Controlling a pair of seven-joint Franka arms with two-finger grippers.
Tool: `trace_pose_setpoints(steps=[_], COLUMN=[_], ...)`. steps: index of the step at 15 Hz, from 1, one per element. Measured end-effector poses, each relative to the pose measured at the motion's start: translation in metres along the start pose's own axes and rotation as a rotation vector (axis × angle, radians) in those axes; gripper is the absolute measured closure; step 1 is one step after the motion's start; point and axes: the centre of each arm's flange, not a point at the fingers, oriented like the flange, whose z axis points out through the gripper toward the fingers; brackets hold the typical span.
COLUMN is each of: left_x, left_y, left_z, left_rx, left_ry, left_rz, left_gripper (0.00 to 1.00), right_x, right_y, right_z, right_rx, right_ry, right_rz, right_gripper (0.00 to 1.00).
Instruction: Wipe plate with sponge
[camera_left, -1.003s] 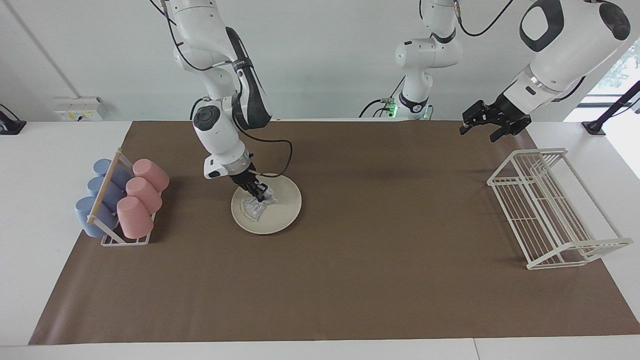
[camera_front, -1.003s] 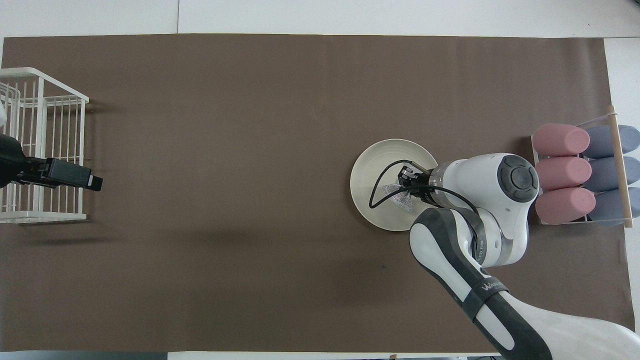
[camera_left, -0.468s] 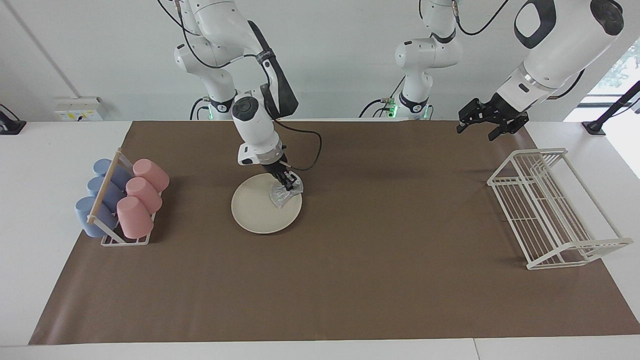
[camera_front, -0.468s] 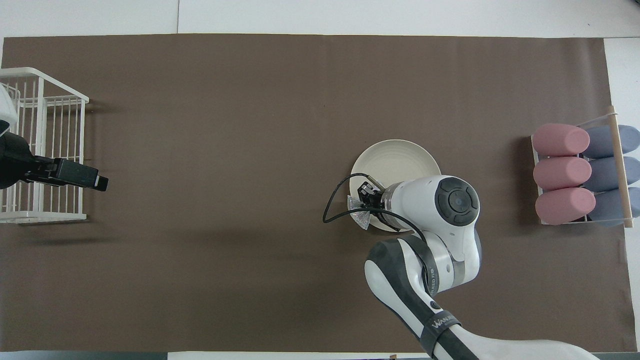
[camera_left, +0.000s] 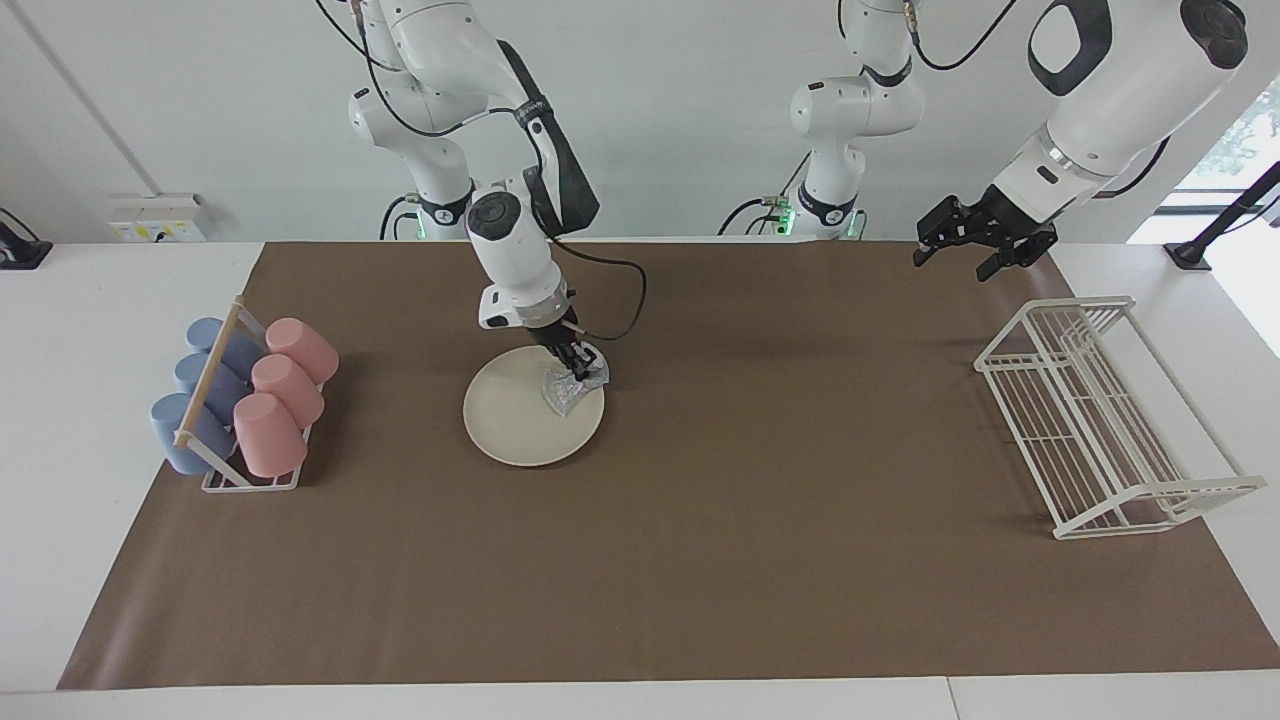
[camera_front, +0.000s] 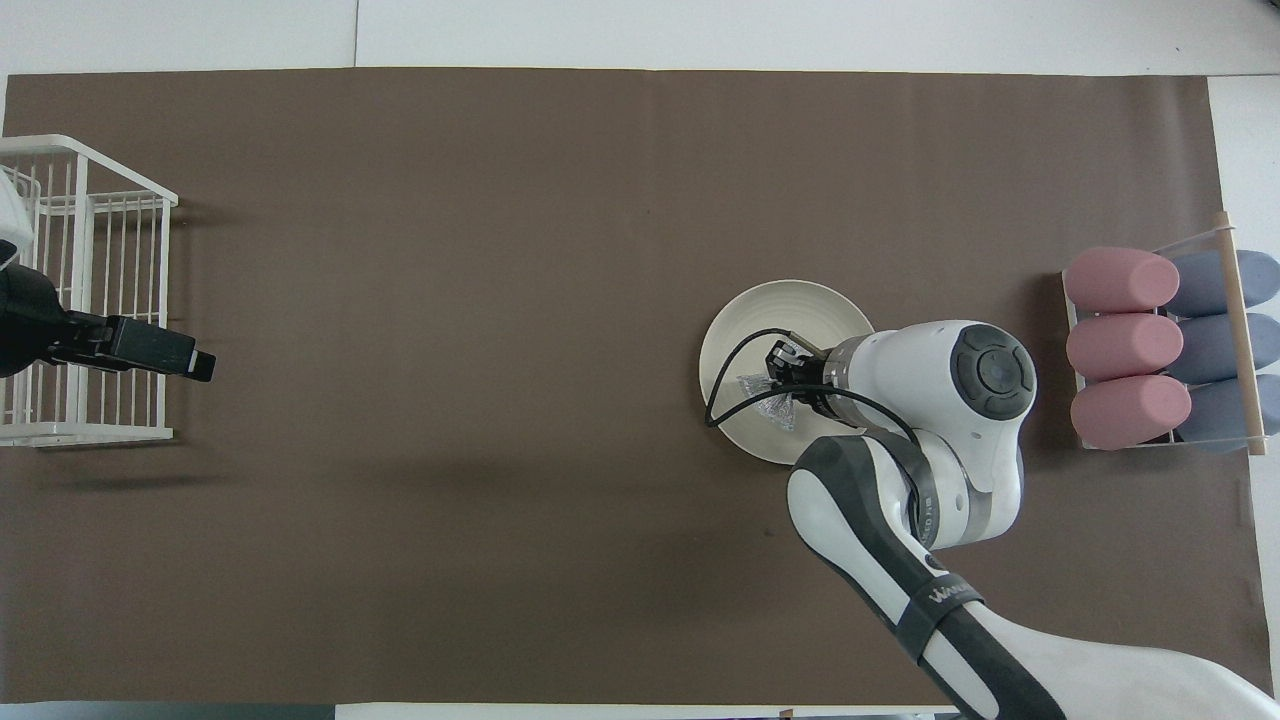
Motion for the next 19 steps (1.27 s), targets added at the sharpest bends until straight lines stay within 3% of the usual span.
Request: trace_pose_setpoints(steps=[5, 10, 12, 16, 19], left_x=[0.000, 0.000, 0.000, 0.000, 0.000], left_y=[0.000, 0.000, 0.001, 0.003, 0.003], left_z=[0.000, 0.000, 0.000, 0.000, 0.000], left_rx=[0.000, 0.000, 0.000, -0.012, -0.013], left_ry=[0.000, 0.000, 0.000, 0.002, 0.002], left_rz=[-0.001, 0.000, 0.001, 0.003, 0.003], left_gripper=[0.00, 0.00, 0.00, 0.00, 0.00], right_x=[0.001, -0.059, -0.068, -0.070, -0.086], right_y=[-0.001, -0.040, -0.052, -0.101, -0.137], right_z=[0.000, 0.013, 0.009, -0.046, -0.098], right_rx=[0.008, 0.000, 0.012, -0.027, -0.089], right_ry=[0.012, -0.017, -0.017, -0.079, -0.047], right_rz=[-0.045, 0.165, 0.237, 0.419, 0.466], right_gripper=[0.87, 0.87, 0.87, 0.87, 0.87])
